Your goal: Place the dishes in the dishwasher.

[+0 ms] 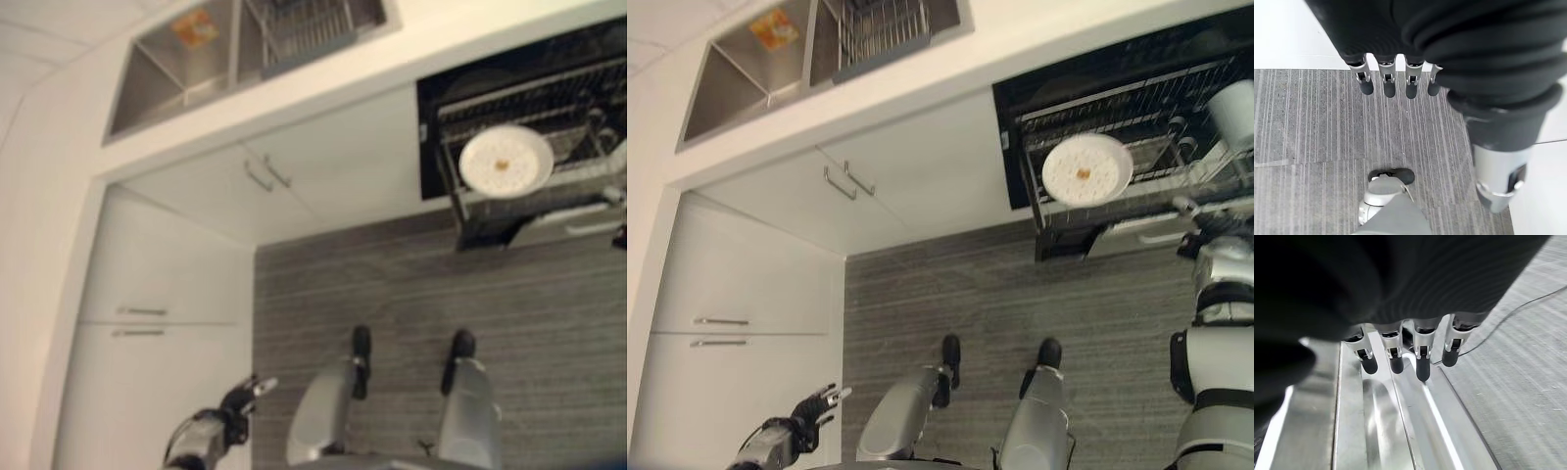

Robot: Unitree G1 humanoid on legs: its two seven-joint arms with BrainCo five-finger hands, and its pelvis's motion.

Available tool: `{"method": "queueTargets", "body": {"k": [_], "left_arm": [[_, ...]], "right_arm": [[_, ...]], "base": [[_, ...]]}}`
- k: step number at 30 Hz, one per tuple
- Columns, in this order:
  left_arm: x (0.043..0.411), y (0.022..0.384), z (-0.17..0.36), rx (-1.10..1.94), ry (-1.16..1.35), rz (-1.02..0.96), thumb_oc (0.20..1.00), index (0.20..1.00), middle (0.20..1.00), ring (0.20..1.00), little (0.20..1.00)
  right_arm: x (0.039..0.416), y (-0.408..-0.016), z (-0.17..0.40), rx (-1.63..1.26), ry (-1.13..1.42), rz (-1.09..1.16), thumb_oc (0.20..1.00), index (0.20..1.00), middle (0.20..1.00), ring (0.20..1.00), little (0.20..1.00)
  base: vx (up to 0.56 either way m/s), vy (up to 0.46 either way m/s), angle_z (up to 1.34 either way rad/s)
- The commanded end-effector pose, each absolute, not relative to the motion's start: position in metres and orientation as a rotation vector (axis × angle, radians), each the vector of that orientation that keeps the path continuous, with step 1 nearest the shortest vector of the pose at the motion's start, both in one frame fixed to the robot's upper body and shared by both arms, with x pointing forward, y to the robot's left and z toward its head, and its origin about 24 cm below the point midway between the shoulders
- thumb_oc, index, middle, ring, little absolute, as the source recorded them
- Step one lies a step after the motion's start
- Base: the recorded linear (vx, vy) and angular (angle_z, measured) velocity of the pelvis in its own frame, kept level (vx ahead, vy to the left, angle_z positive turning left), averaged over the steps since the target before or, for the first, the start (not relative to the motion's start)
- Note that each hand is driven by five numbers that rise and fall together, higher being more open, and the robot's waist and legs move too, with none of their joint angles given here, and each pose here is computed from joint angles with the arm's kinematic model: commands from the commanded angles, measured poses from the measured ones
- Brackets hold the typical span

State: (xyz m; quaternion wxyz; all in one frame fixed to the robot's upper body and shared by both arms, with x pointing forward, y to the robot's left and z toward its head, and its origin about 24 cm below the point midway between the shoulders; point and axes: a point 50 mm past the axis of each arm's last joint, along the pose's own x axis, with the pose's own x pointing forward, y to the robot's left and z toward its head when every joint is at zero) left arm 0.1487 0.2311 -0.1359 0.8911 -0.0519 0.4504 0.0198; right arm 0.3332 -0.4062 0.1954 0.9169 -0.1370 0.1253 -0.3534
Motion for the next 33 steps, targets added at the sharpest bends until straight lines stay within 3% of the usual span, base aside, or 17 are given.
{"method": "queueTargets", "body": {"k": [1,6,14,20,24,33], "left_arm": [[0.127,0.256,-0.137,-0.099,0.973,0.130,1.000,1.000,1.000,1.000,1.000],[0.132,0.259,-0.132,-0.116,0.941,0.133,1.000,1.000,1.000,1.000,1.000],[0.109,0.281,-0.128,-0.087,0.983,0.159,1.000,1.000,1.000,1.000,1.000],[0.091,0.301,-0.125,-0.016,1.025,0.168,1.000,1.000,1.000,1.000,1.000],[0.088,0.311,-0.122,0.019,1.021,0.181,1.000,1.000,1.000,1.000,1.000],[0.078,0.328,-0.118,0.048,1.052,0.190,1.000,1.000,1.000,1.000,1.000]], "right_arm": [[0.351,-0.384,0.200,-0.403,0.198,-0.625,1.000,1.000,1.000,1.000,1.000],[0.362,-0.368,0.270,-0.598,0.021,-0.614,1.000,1.000,1.000,1.000,1.000],[0.357,-0.351,0.349,-0.777,-0.207,-0.689,1.000,1.000,1.000,1.000,1.000],[0.347,-0.352,0.373,-0.811,-0.309,-0.736,1.000,1.000,1.000,1.000,1.000],[0.349,-0.324,0.390,-0.814,-0.570,-0.664,1.000,1.000,1.000,1.000,1.000],[0.358,-0.335,0.356,-0.715,-0.455,-0.595,1.000,1.000,1.000,1.000,1.000]], "base": [[0.01,0.059,-0.15],[0.02,-0.017,0.03],[0.09,-0.200,0.11],[0.10,-0.242,0.20],[0.05,-0.140,0.26],[0.00,-0.042,0.10]]}}
